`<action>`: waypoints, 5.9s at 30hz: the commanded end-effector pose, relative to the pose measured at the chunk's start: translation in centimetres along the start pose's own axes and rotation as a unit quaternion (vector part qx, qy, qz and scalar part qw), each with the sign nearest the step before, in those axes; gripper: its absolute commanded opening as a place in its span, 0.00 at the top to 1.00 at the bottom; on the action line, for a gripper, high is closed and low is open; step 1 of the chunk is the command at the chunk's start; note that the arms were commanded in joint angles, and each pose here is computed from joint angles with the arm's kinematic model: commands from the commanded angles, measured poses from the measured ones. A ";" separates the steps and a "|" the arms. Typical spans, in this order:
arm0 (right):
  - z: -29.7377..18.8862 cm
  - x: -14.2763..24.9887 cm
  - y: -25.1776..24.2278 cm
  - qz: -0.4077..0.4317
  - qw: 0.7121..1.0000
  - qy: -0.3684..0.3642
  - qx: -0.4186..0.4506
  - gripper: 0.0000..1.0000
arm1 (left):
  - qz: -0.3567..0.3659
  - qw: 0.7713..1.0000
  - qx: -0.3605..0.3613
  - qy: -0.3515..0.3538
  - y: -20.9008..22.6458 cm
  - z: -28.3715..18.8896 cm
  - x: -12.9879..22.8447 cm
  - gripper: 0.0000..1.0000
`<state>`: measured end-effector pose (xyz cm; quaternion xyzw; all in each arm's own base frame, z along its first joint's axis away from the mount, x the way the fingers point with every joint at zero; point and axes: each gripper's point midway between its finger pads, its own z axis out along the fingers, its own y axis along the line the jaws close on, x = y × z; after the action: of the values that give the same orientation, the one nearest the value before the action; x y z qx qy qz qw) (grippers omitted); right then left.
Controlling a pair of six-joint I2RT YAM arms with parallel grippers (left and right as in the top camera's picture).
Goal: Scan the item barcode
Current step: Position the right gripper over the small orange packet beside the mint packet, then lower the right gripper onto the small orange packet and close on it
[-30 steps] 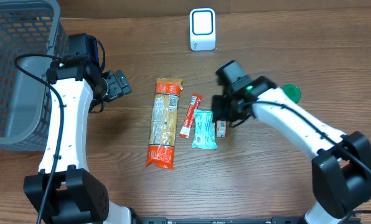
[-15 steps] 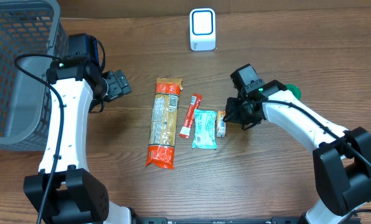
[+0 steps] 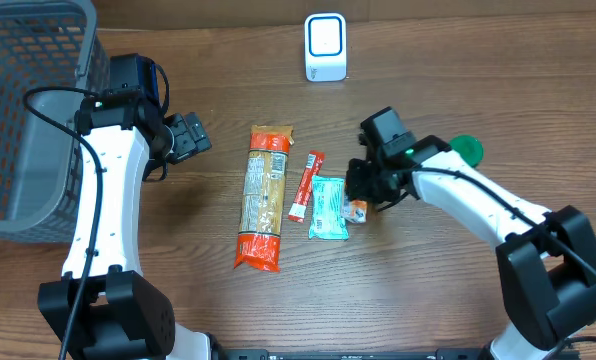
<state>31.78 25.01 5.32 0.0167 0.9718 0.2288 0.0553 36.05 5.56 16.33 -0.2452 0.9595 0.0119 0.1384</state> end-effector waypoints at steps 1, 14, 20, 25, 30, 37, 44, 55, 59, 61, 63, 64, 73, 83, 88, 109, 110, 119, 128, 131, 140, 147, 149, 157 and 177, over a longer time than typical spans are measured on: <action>-0.5 0.8 2.4 -0.027 0.999 -0.003 -0.027 0.82 | 0.006 1.000 0.001 -0.016 -0.1 -0.9 -0.6 0.00; -2.9 -1.2 3.0 -0.026 0.998 -0.041 -0.033 0.67 | 0.005 1.000 0.002 -0.016 -0.1 -0.9 -0.6 0.00; -4.7 -2.1 -2.1 0.043 0.998 -0.034 0.011 0.65 | 0.006 1.000 0.002 -0.016 -0.1 -0.9 -0.5 0.00; -4.1 -1.4 -5.0 0.059 0.996 -0.034 0.063 0.60 | 0.006 1.000 0.002 -0.016 -0.1 -0.9 -0.6 0.00; -3.1 -0.8 -5.9 0.058 0.995 -0.033 0.073 0.54 | 0.005 1.000 0.001 -0.016 -0.1 -0.9 -0.6 0.00; -1.9 -0.1 -3.4 0.045 0.999 -0.015 -0.006 0.53 | 0.006 1.000 0.001 -0.016 -0.1 -0.9 -0.6 0.00; -1.2 0.3 -1.8 0.011 1.000 -0.027 -0.001 0.53 | 0.005 1.000 0.001 -0.016 -0.1 -0.9 -0.6 0.00; 0.2 1.4 2.6 -0.058 0.997 -0.045 -0.025 0.47 | 0.006 1.000 0.001 -0.016 -0.1 -0.9 -0.6 0.00; 1.2 1.9 3.4 -0.071 0.996 -0.041 -0.030 0.46 | 0.006 1.000 0.001 -0.016 -0.1 -0.9 -0.6 0.00; 1.8 2.1 3.5 -0.074 0.996 -0.038 -0.030 0.45 | 0.006 1.000 0.001 -0.016 -0.1 -0.9 -0.6 0.00; 2.3 2.4 3.4 -0.076 0.996 -0.032 -0.027 0.45 | 0.005 1.000 0.002 -0.016 -0.1 -0.9 -0.6 0.00; 2.4 2.5 3.5 -0.078 0.996 -0.031 -0.027 0.43 | 0.006 1.000 0.002 -0.016 -0.1 -0.9 -0.5 0.00; -3.3 0.1 6.9 -0.126 0.986 -0.082 -0.074 0.33 | 0.005 1.000 0.002 -0.016 -0.1 -0.9 -0.5 0.00; -8.0 -2.6 -2.3 -0.002 0.996 -0.084 0.004 0.23 | 0.005 1.000 0.002 -0.016 -0.1 -0.9 -0.6 0.00; -6.8 -2.0 -6.0 0.043 0.997 -0.053 0.033 0.35 | 0.006 1.000 0.001 -0.016 -0.1 -0.9 -0.6 0.00; 0.7 0.8 -4.5 0.009 0.999 0.003 0.036 0.42 | 0.006 1.000 0.002 -0.016 -0.1 -0.9 -0.5 0.00; 0.7 0.8 -4.4 0.007 0.999 0.002 0.035 0.42 | 0.006 1.000 0.001 -0.016 -0.1 -0.9 -0.6 0.00; 0.8 0.6 -4.3 0.004 0.999 -0.002 0.036 0.33 | 0.005 1.000 0.002 -0.016 -0.1 -0.9 -0.5 0.00; 0.8 1.0 -3.7 0.005 1.000 0.008 0.021 0.20 | 0.006 1.000 0.001 -0.016 -0.1 -0.9 -0.6 0.00; 0.8 0.9 -3.8 0.004 1.000 0.006 0.024 0.26 | 0.006 1.000 0.002 -0.016 -0.1 -0.9 -0.5 0.00; 0.8 0.9 -3.8 -0.006 1.000 0.007 0.023 0.32 | 0.005 1.000 0.001 -0.016 -0.1 -0.9 -0.6 0.00; 0.8 1.5 -2.7 -0.028 0.999 0.024 -0.010 0.28 | 0.005 1.000 0.001 -0.016 -0.1 -0.9 -0.6 0.00; 0.8 1.5 -2.7 -0.029 0.999 0.024 -0.009 0.28 | 0.006 1.000 0.001 -0.016 -0.1 -0.9 -0.6 0.00; 0.9 1.3 -4.5 -0.034 0.999 0.009 0.040 0.27 | 0.006 1.000 0.002 -0.016 -0.1 -0.9 -0.5 0.00; -1.0 0.7 -7.0 -0.040 0.995 0.021 0.090 0.20 | 0.006 1.000 0.002 -0.016 -0.1 -0.9 -0.6 0.00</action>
<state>29.47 16.87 1.18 0.0151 0.9941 0.1043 0.0256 36.05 5.56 16.33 -0.2452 0.9595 0.0119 0.1384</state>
